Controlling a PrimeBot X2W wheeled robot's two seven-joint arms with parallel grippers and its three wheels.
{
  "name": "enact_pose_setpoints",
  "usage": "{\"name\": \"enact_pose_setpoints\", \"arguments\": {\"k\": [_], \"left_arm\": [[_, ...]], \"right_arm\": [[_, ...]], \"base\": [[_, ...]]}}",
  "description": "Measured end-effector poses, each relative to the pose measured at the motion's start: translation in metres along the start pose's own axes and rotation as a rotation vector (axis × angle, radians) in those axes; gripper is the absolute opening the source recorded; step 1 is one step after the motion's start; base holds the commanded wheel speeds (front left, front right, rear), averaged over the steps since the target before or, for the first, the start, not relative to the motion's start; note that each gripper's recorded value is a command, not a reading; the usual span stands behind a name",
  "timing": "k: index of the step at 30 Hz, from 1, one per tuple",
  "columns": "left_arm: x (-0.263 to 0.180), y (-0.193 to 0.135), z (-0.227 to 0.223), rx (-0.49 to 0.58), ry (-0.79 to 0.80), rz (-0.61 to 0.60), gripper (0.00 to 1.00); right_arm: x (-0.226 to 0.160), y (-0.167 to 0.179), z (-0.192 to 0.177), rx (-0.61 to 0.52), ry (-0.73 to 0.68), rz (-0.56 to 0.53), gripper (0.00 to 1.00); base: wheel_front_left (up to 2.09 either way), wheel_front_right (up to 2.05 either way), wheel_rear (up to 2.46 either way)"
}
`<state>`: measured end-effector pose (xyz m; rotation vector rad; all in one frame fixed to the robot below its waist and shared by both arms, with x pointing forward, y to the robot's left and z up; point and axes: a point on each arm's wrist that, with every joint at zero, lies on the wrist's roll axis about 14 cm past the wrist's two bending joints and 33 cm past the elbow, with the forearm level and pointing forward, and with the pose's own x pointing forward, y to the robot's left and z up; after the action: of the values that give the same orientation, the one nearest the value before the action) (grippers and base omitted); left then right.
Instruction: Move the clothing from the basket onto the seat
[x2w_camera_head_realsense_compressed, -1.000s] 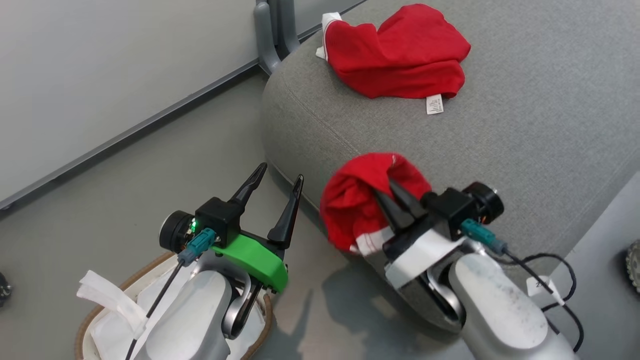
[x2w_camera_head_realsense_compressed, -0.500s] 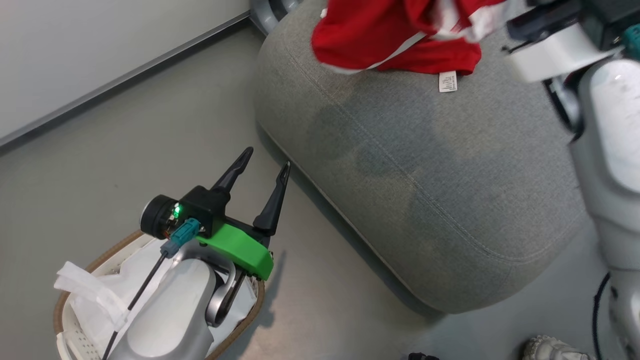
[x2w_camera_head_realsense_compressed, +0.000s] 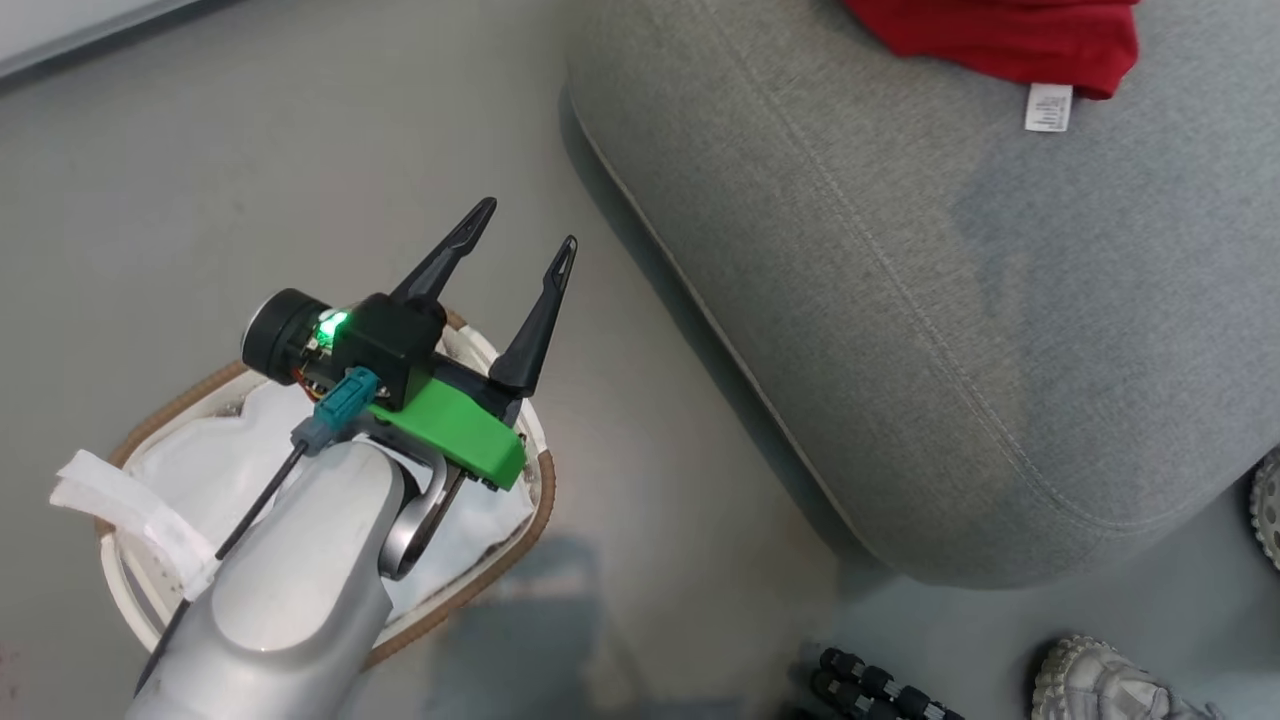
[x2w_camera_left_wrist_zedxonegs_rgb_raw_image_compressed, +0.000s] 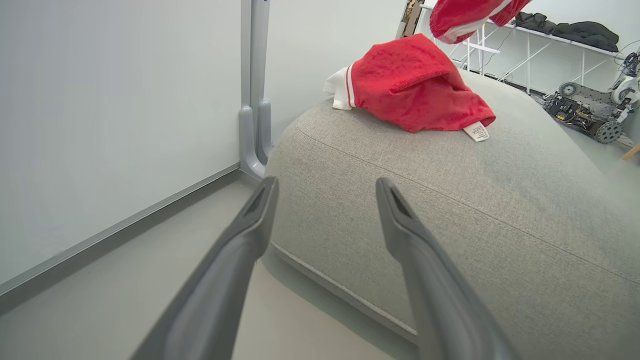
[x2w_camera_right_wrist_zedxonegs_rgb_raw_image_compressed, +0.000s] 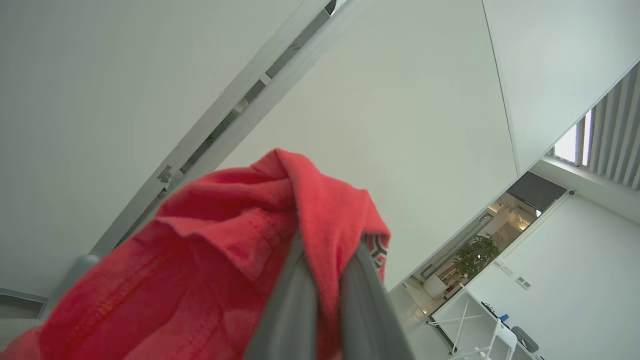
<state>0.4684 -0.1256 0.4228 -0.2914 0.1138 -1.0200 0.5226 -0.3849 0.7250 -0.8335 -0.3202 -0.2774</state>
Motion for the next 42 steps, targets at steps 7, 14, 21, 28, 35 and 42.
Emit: {"name": "enact_pose_setpoints", "arguments": {"k": [7,14,21,28,35,42], "left_arm": [[-0.007,0.037,-0.029,-0.021,0.032,0.046,1.00],[-0.019,0.064,-0.062,-0.053,0.077,0.095,1.00],[-0.035,0.080,-0.082,-0.072,0.120,0.146,1.00],[-0.029,0.072,-0.065,-0.065,0.096,0.145,1.00],[-0.030,0.058,-0.046,-0.057,0.082,0.147,1.00],[-0.037,0.048,-0.027,-0.050,0.065,0.176,1.00]], "right_arm": [[0.006,0.050,-0.071,0.063,0.157,0.015,0.00],[-0.033,0.123,-0.156,0.177,0.383,0.045,0.00],[-0.078,0.172,-0.199,0.269,0.533,0.049,0.00],[-0.114,0.175,-0.195,0.320,0.576,0.029,0.00],[-0.147,0.168,-0.180,0.380,0.591,0.007,0.00],[-0.161,0.144,-0.160,0.423,0.556,-0.053,1.00]], "base": [[0.00,0.00,0.00],[0.00,0.00,0.00],[0.00,0.00,0.00],[0.00,0.00,0.00],[0.00,0.00,0.00],[0.00,0.00,0.00]]}}
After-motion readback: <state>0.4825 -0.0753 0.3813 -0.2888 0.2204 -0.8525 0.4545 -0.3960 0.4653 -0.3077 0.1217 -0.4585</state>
